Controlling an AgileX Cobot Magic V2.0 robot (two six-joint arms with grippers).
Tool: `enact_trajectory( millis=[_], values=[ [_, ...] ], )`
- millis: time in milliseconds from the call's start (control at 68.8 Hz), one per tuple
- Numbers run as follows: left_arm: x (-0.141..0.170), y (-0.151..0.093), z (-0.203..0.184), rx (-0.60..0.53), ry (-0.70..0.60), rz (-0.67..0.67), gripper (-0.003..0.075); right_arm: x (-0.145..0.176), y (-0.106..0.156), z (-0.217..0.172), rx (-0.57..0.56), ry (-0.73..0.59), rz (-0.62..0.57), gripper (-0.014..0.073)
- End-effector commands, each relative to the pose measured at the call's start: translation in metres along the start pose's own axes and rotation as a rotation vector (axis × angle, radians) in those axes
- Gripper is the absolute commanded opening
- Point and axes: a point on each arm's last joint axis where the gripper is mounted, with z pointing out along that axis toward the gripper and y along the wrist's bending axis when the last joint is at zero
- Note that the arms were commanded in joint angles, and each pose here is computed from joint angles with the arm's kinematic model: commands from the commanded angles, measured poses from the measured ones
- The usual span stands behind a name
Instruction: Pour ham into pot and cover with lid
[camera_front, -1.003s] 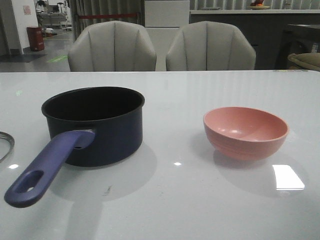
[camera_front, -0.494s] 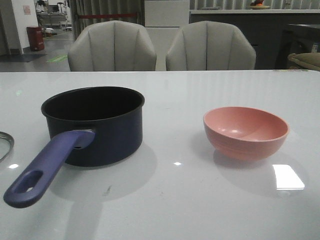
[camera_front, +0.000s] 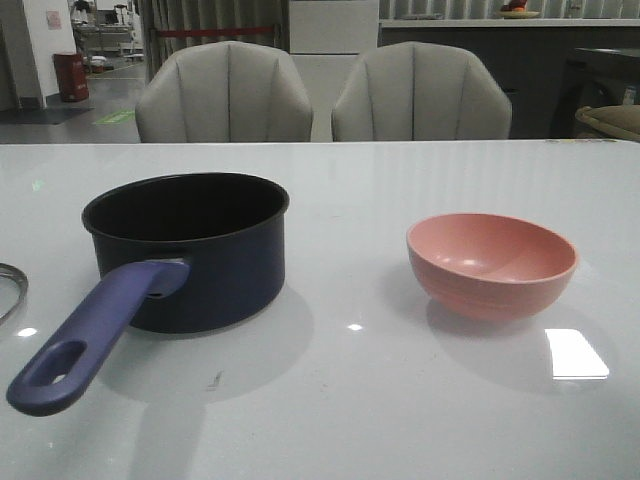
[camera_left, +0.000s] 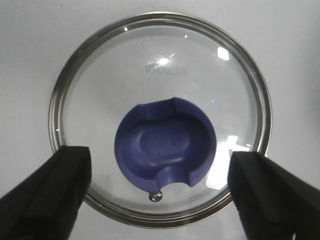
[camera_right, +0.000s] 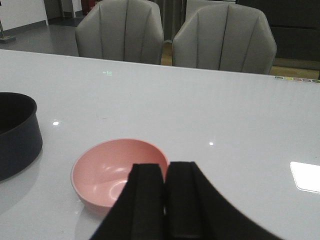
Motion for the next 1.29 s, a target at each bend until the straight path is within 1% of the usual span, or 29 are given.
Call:
enact_trajectory(
  millis=[0,145,1280],
  values=[
    [-0.0089,-0.0079,-0.0156,0.029,-0.058,0.006,0.0584,-0.0173,-0.001,-0.0002,0.014,-0.112,-0.006,0.0139],
    [-0.0106,-0.0139,-0.0127,0.033,-0.055,0.037,0.0584,-0.0173,-0.001,-0.0002,0.014,-0.112,-0.006,0.0139],
    [-0.0132,-0.0113,-0.0128,0.004,-0.083,0.038,0.0584,-0.0173,-0.001,-0.0002,0.014,-0.112,-0.006,0.0139]
  ],
)
